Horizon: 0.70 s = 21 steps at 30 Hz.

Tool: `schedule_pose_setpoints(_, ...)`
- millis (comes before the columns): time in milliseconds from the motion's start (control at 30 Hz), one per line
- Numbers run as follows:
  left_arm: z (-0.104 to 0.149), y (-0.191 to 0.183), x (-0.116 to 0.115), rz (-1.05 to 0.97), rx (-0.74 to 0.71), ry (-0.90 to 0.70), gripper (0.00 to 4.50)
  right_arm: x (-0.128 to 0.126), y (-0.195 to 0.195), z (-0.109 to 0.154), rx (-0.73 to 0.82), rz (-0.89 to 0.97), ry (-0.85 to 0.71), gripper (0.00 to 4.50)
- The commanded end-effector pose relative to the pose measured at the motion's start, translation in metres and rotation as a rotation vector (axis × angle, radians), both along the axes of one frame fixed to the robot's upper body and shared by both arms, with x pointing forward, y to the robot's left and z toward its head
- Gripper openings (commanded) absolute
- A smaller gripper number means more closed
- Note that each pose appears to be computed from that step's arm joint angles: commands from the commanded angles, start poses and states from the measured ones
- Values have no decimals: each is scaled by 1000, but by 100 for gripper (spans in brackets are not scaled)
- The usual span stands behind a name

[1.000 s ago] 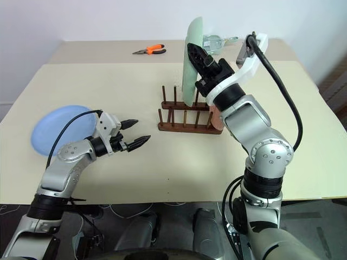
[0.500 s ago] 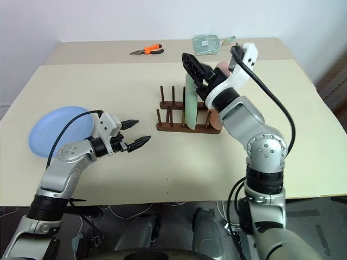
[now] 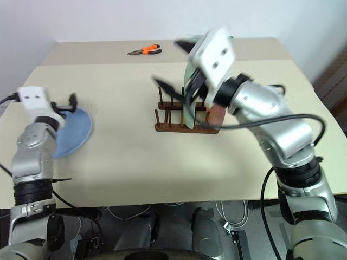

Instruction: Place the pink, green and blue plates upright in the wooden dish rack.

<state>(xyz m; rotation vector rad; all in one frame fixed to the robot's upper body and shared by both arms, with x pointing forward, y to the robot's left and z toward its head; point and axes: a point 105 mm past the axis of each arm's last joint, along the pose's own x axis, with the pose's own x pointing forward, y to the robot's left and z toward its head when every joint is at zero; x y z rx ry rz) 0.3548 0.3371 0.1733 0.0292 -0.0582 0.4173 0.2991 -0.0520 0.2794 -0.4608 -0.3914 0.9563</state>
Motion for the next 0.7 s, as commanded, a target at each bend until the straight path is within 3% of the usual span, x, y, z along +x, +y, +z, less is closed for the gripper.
schedule_pose_setpoints(33, 0, 36, -28, 233, -141, -14, 450, -2, 11, -10, -35, 46, -38, 445)
schedule_pose_setpoints(333, -67, 16, -63, 226, -543, 136, 450, 3, 23, -33, -54, 91, -7, 445)
schedule_pose_setpoints(433, -82, 5, -63, 209, -656, 154, 362, 5, 23, -36, -63, 80, -17, 450)
schedule_pose_setpoints(567, -88, 2, -60, 232, -738, 146, 161, 8, 22, -36, -63, 59, -34, 450)
schedule_pose_setpoints(667, -79, -9, -46, 139, -668, 149, 5, 9, 20, -36, -68, 37, -46, 450)
schedule_pose_setpoints(700, -75, -12, -42, 112, -641, 146, 1, 9, 19, -36, -72, 33, -50, 450)
